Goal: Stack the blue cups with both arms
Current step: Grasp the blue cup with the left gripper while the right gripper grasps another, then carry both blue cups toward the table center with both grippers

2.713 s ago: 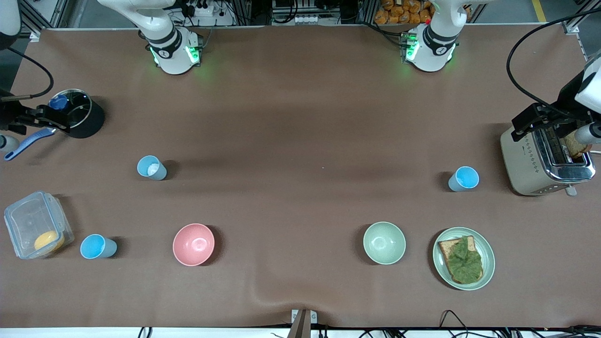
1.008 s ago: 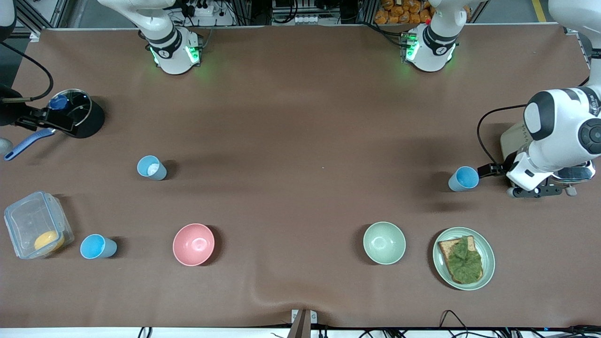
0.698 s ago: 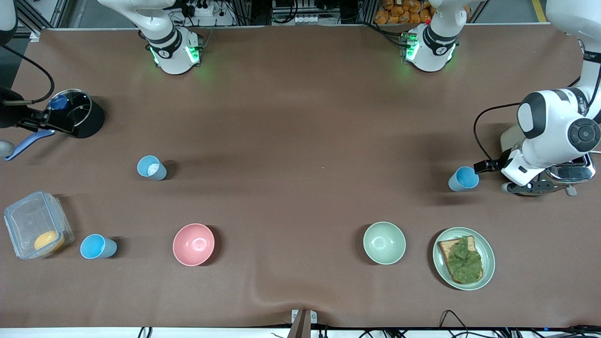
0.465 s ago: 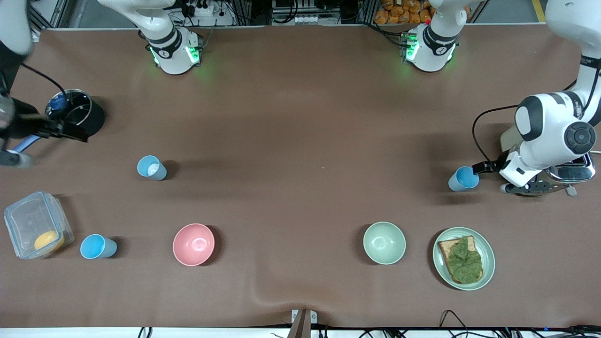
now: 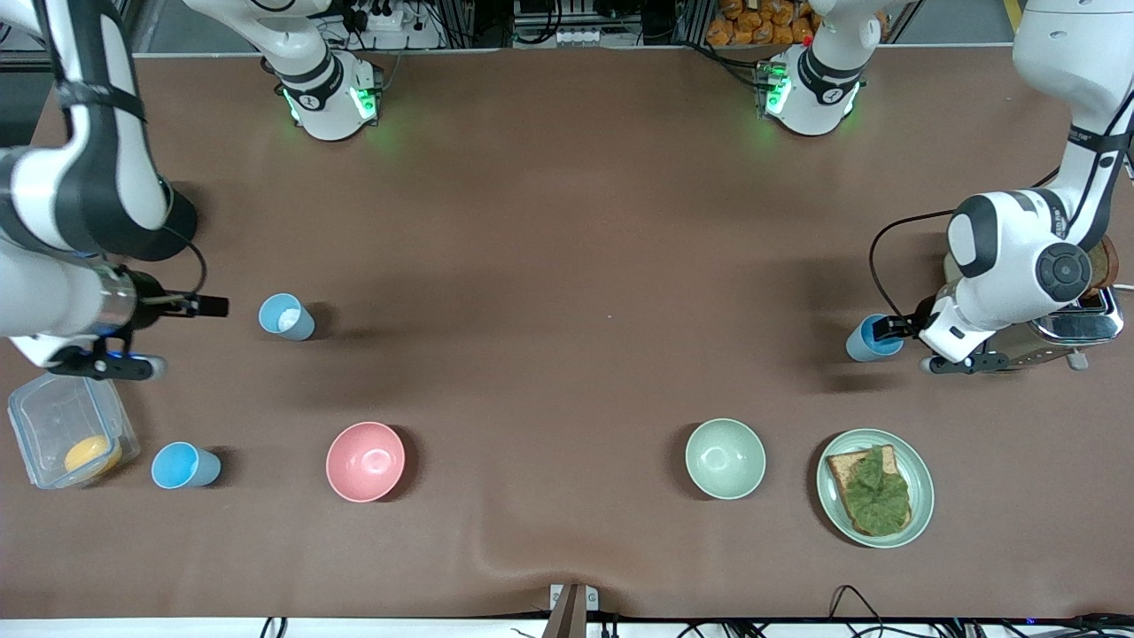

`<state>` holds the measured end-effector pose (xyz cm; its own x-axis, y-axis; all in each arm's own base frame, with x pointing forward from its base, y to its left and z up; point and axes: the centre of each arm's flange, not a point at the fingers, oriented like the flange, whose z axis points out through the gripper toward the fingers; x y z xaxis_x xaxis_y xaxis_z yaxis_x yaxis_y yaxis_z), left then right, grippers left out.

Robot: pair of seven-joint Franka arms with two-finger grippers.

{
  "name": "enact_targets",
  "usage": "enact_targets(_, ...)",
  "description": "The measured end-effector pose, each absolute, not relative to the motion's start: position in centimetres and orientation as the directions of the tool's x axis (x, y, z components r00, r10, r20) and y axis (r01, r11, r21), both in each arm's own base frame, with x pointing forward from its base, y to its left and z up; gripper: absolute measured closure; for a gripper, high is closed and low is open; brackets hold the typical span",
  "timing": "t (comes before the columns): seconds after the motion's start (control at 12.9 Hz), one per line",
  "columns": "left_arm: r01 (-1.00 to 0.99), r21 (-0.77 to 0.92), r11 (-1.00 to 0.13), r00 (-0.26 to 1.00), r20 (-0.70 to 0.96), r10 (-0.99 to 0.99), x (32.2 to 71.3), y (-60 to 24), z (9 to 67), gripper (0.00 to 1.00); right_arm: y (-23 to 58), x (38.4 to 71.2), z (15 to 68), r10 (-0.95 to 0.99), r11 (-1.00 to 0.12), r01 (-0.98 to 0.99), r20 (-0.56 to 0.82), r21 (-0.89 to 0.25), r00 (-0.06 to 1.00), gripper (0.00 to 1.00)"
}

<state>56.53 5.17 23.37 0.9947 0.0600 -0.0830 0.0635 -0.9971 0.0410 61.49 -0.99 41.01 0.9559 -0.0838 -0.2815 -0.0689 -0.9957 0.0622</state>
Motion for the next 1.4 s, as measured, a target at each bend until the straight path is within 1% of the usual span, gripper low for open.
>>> enact_targets(0.16,0.059,0.043,-0.997,0.995,-0.082,0.055,56.6,4.9,23.4,0.62,-0.9,60.9,36.5,-0.069,-0.997,-0.058,-0.241,0.055,0.968,0.0)
enact_targets(0.23,0.058,0.043,-0.997,0.995,-0.081,0.055,56.6,5.0,23.5,0.71,-0.9,60.3,34.3,-0.059,-0.998,-0.048,-0.225,0.051,0.973,0.0)
enact_targets(0.31,0.057,0.042,-0.997,0.996,-0.073,0.054,56.8,5.0,23.8,0.85,-1.2,59.7,32.4,-0.043,-0.998,-0.034,-0.213,0.046,0.976,0.0)
enact_targets(0.39,0.053,0.041,-0.998,0.997,-0.056,0.051,57.2,5.0,24.6,0.95,-1.9,59.2,31.1,-0.027,-0.999,-0.019,-0.207,0.04,0.978,0.0)
enact_targets(0.47,0.046,0.039,-0.998,0.998,-0.035,0.045,57.6,4.8,25.9,0.97,-2.7,58.7,30.0,-0.011,-0.999,-0.004,-0.201,0.034,0.98,0.0)
enact_targets(0.78,-0.008,0.033,-0.999,1.0,0.012,-0.008,60.0,2.4,34.9,0.97,-5.2,56.9,26.5,0.046,-0.999,0.05,-0.216,0.011,0.975,0.0)
enact_targets(1.01,-0.044,0.039,-0.998,0.999,0.012,-0.043,61.7,0.3,41.1,0.97,-5.2,56.6,25.0,0.064,-0.998,0.067,-0.243,0.003,0.968,0.0)
enact_targets(1.32,-0.097,0.054,-0.994,0.994,0.057,-0.094,63.0,-3.3,45.8,0.97,-5.2,56.3,23.3,0.071,-0.997,0.073,-0.272,-0.003,0.96,0.0)
enact_targets(1.4,-0.11,0.058,-0.992,0.992,0.06,-0.107,63.1,-4.4,46.4,0.97,-5.2,56.2,22.9,0.076,-0.997,0.078,-0.278,-0.005,0.957,0.09)
